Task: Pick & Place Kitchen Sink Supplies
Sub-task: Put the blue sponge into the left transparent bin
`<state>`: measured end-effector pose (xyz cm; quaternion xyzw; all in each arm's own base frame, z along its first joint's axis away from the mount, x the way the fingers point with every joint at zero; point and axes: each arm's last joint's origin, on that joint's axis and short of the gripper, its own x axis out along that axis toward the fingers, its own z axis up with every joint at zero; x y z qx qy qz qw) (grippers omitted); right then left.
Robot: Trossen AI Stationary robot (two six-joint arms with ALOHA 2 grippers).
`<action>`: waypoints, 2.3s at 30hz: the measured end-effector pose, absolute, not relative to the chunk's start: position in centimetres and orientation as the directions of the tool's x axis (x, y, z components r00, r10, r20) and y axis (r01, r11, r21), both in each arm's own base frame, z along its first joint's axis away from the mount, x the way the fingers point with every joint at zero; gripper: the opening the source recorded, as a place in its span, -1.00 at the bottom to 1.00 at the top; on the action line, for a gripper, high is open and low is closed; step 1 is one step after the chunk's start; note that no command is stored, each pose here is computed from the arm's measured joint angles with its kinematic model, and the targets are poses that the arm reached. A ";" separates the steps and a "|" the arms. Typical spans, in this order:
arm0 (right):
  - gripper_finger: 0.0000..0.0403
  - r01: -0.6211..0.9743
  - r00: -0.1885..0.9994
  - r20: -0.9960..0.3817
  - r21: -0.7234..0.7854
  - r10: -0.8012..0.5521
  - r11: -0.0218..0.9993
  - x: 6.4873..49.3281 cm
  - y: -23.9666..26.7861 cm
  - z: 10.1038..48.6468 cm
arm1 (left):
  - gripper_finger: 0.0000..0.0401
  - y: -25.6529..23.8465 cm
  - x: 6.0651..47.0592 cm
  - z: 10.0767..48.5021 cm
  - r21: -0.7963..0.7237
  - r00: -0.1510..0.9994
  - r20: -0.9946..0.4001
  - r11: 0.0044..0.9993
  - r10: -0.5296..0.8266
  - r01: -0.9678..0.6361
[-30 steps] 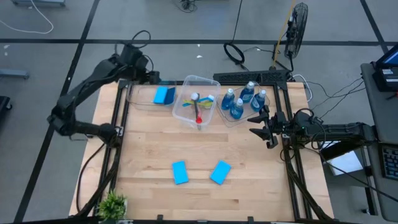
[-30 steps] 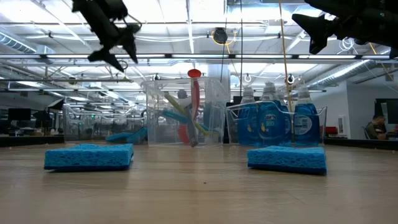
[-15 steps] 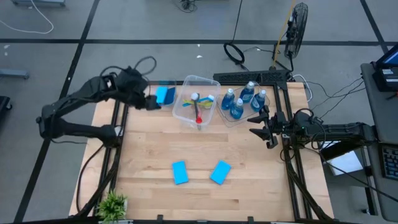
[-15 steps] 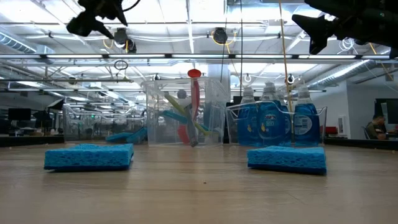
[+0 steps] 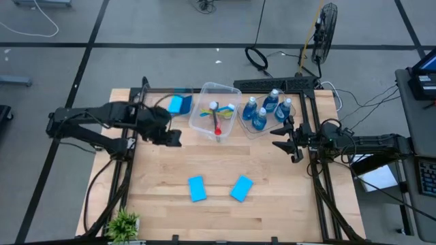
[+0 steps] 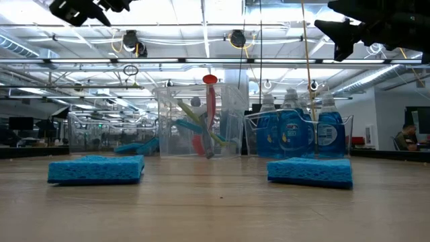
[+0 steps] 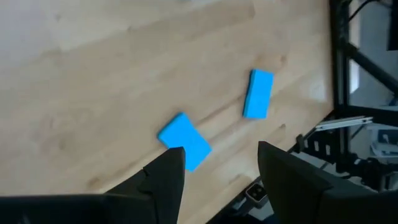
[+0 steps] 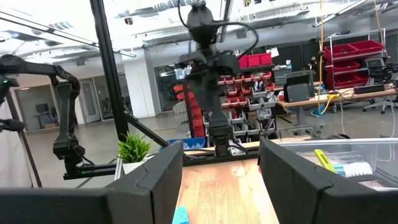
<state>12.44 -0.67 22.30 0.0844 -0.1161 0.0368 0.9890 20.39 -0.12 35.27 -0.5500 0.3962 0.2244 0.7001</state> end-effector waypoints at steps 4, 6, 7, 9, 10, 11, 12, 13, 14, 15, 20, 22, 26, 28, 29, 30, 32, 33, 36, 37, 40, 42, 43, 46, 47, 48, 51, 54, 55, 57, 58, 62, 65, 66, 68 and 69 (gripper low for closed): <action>-0.02 -0.092 0.970 0.237 0.158 0.053 0.983 12.4 -0.7 22.3 | -0.05 -2.0 21.5 34.3 -0.556 0.535 -0.831 0.272 -0.153 -0.785; -0.02 -0.092 0.970 0.236 0.158 0.053 0.983 12.4 -0.7 22.3 | -0.07 -2.8 22.2 33.7 -0.530 0.503 -0.848 0.277 -0.168 -0.802; -0.02 -0.092 0.970 0.236 0.159 0.053 0.983 12.4 -0.7 22.3 | -0.08 -3.3 22.5 33.4 -0.516 0.487 -0.856 0.282 -0.171 -0.809; -0.02 -0.092 0.970 0.236 0.158 0.053 0.983 12.4 -0.7 22.3 | -0.10 -4.0 23.2 32.7 -0.494 0.460 -0.869 0.291 -0.180 -0.819; -0.02 -0.092 0.970 0.236 0.158 0.053 0.983 12.4 -0.7 22.3 | -0.10 -4.4 23.5 32.3 -0.482 0.446 -0.876 0.291 -0.183 -0.826; -0.02 -0.092 0.970 0.236 0.158 0.053 0.983 12.4 -0.7 22.3 | -0.11 -4.7 23.8 32.0 -0.468 0.430 -0.883 0.298 -0.186 -0.832; -0.02 -0.092 0.970 0.236 0.158 0.053 0.983 12.4 -0.7 22.3 | -0.11 -5.1 24.1 31.6 -0.454 0.414 -0.890 0.308 -0.188 -0.836; -0.02 -0.092 0.970 0.236 0.158 0.053 0.983 12.4 -0.7 22.3 | -0.10 -5.4 24.4 31.3 -0.442 0.400 -0.896 0.316 -0.190 -0.839; -0.02 -0.092 0.970 0.236 0.158 0.053 0.983 12.4 -0.7 22.3 | -0.10 -5.6 24.6 31.0 -0.429 0.386 -0.903 0.322 -0.191 -0.844; -0.02 -0.092 0.970 0.236 0.159 0.053 0.983 12.4 -0.7 22.3 | -0.09 -5.9 24.9 30.6 -0.416 0.371 -0.908 0.322 -0.194 -0.850; -0.02 -0.093 0.971 0.235 0.159 0.054 0.983 12.4 -0.7 22.3 | -0.04 -7.2 26.0 29.1 -0.373 0.317 -0.924 0.308 -0.216 -0.875; -0.02 -0.093 0.971 0.235 0.159 0.054 0.983 12.4 -0.7 22.3 | -0.02 -7.8 26.4 28.6 -0.364 0.307 -0.926 0.298 -0.220 -0.883; -0.03 -0.093 0.971 0.234 0.159 0.054 0.983 12.4 -0.7 22.3 | 0.03 -8.6 27.3 27.8 -0.374 0.314 -0.921 0.298 -0.230 -0.878; -0.02 -0.093 0.971 0.234 0.159 0.054 0.983 12.4 -0.7 22.3 | 0.06 -9.0 27.7 27.4 -0.370 0.311 -0.922 0.285 -0.231 -0.884; -0.02 -0.093 0.971 0.234 0.159 0.054 0.983 12.4 -0.7 22.3 | 0.07 -9.1 27.9 27.1 -0.366 0.308 -0.923 0.282 -0.231 -0.887; -0.03 -0.093 0.971 0.233 0.159 0.054 0.983 12.4 -0.7 22.3 | 0.09 -9.3 28.0 26.9 -0.362 0.304 -0.925 0.280 -0.228 -0.889; -0.02 -0.093 0.971 0.234 0.159 0.054 0.983 12.4 -0.7 22.3 | 0.14 -9.6 28.2 26.4 -0.346 0.290 -0.931 0.281 -0.223 -0.895; -0.03 -0.093 0.971 0.234 0.159 0.054 0.983 12.4 -0.7 22.3 | 0.16 -9.8 28.4 26.1 -0.335 0.279 -0.934 0.280 -0.221 -0.900; -0.03 -0.093 0.971 0.234 0.159 0.054 0.983 12.4 -0.7 22.3 | 0.25 -10.3 28.8 25.3 -0.308 0.253 -0.943 0.275 -0.216 -0.911; -0.03 -0.093 0.971 0.234 0.159 0.054 0.983 12.4 -0.7 22.3 | 0.28 -10.4 28.9 25.0 -0.303 0.248 -0.945 0.276 -0.215 -0.912; -0.03 -0.093 0.971 0.233 0.159 0.054 0.983 12.4 -0.7 22.3 | 0.36 -10.8 29.2 24.1 -0.277 0.224 -0.952 0.278 -0.209 -0.920; -0.03 -0.098 0.971 0.233 0.157 0.060 0.983 12.4 -0.7 22.3 | 0.41 -11.1 29.5 23.5 -0.258 0.205 -0.957 0.285 -0.204 -0.923; -0.03 -0.111 0.970 0.233 0.154 0.073 0.982 12.4 -0.6 22.3 | 0.43 -11.2 29.6 23.3 -0.249 0.196 -0.960 0.283 -0.201 -0.926; -0.03 -0.151 0.966 0.231 0.145 0.115 0.978 12.4 -0.5 22.3 | 0.48 -11.5 29.9 22.3 -0.218 0.168 -0.967 0.284 -0.190 -0.934; -0.03 -0.167 0.964 0.231 0.141 0.132 0.976 12.4 -0.4 22.3 | 0.49 -11.5 30.0 22.0 -0.208 0.161 -0.970 0.281 -0.181 -0.937; -0.03 -0.176 0.963 0.229 0.139 0.141 0.974 12.4 -0.4 22.3 | 0.50 -11.5 30.1 21.7 -0.198 0.154 -0.973 0.280 -0.171 -0.939; -0.03 -0.192 0.961 0.229 0.135 0.158 0.972 12.4 -0.4 22.3 | 0.51 -11.6 30.4 20.9 -0.173 0.140 -0.981 0.278 -0.135 -0.945; -0.03 -0.191 0.961 0.229 0.136 0.157 0.972 12.4 -0.4 22.3 | 0.48 -11.6 30.7 20.0 -0.148 0.122 -0.987 0.278 -0.107 -0.949; -0.03 -0.190 0.961 0.229 0.136 0.156 0.972 12.4 -0.4 22.3 | 0.46 -11.6 30.8 19.8 -0.140 0.114 -0.988 0.279 -0.105 -0.950; -0.02 -0.190 0.961 0.229 0.136 0.156 0.972 12.4 -0.4 22.3 | 0.43 -11.7 30.9 19.3 -0.124 0.100 -0.990 0.280 -0.099 -0.952; -0.03 -0.190 0.961 0.229 0.136 0.156 0.972 12.4 -0.4 22.3 | 0.42 -11.7 31.0 19.1 -0.116 0.092 -0.991 0.280 -0.097 -0.953; -0.03 -0.190 0.961 0.229 0.136 0.156 0.972 12.4 -0.4 22.3 | 0.36 -11.9 31.2 18.0 -0.078 0.050 -0.993 0.267 -0.111 -0.960; -0.02 -0.190 0.961 0.229 0.136 0.156 0.972 12.4 -0.4 22.3 | 0.34 -12.0 31.3 17.3 -0.053 0.018 -0.991 0.265 -0.134 -0.963; -0.03 -0.190 0.961 0.229 0.136 0.155 0.972 12.4 -0.4 22.3 | 0.34 -12.1 31.4 17.1 -0.051 0.015 -0.990 0.265 -0.137 -0.963; -0.02 -0.190 0.961 0.228 0.136 0.155 0.972 12.4 -0.4 22.3 | 0.34 -12.1 31.6 16.7 -0.057 0.019 -0.990 0.264 -0.143 -0.963; -0.02 -0.190 0.961 0.228 0.136 0.155 0.972 12.4 -0.4 22.3 | 0.34 -12.2 31.7 16.4 -0.065 0.026 -0.989 0.264 -0.148 -0.962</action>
